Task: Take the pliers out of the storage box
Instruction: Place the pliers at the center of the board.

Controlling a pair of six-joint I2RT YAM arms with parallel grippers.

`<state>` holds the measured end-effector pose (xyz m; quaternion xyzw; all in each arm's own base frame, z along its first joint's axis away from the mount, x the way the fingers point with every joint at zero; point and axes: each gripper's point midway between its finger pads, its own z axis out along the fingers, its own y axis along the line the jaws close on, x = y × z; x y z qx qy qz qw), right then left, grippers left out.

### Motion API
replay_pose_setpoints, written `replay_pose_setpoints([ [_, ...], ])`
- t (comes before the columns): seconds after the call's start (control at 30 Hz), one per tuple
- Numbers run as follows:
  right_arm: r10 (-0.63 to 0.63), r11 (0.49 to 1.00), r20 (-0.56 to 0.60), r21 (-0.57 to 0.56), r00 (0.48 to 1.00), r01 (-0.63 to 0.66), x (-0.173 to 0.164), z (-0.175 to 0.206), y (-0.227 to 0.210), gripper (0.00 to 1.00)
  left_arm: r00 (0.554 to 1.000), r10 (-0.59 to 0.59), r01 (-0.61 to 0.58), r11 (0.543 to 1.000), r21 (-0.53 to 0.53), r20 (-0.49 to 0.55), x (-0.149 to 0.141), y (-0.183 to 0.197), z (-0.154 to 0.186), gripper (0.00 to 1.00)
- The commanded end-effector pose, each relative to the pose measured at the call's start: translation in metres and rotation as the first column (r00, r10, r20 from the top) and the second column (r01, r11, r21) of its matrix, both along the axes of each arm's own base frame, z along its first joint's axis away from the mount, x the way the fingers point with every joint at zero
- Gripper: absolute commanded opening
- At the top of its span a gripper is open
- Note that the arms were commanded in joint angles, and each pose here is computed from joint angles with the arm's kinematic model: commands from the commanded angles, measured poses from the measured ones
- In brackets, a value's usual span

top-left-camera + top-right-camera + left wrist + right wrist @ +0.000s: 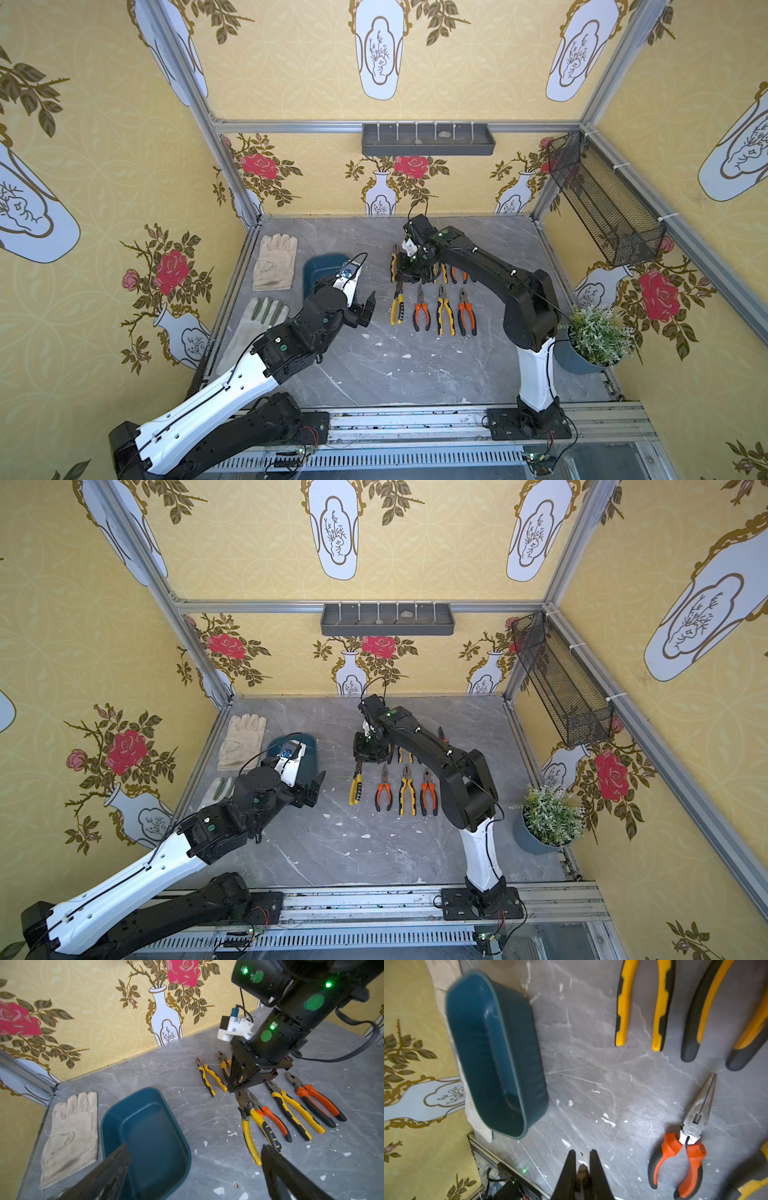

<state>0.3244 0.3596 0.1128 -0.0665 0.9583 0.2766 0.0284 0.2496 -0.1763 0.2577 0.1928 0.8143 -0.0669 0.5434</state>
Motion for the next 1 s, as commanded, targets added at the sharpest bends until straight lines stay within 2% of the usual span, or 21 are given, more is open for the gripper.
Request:
replay_pose_setpoints([
  [0.0,0.066,0.981,-0.029,0.187,0.997,-0.059,-0.004,-0.004,0.017,0.0,0.998,0.043,-0.044,0.999,-0.018,-0.043,-0.002,0.008,-0.016,0.99],
  [0.13,0.069,0.968,-0.056,0.243,0.996,-0.053,0.0,-0.021,0.017,0.03,0.997,0.045,-0.047,0.999,-0.025,-0.069,-0.002,0.005,-0.027,0.99],
  [0.5,0.054,0.98,-0.093,0.195,0.994,-0.035,0.026,-0.063,0.007,0.1,0.995,0.037,-0.037,0.999,-0.004,-0.089,0.001,0.0,-0.037,0.99],
  [0.83,0.052,0.989,-0.097,0.144,0.994,-0.038,0.033,-0.073,0.004,0.25,0.995,0.039,-0.039,0.999,-0.004,-0.095,0.001,-0.001,-0.041,0.99],
  [0.97,0.046,0.991,-0.103,0.129,0.994,-0.032,0.031,-0.078,0.002,0.26,0.995,0.036,-0.036,0.999,0.002,-0.092,0.001,-0.001,-0.04,0.99],
])
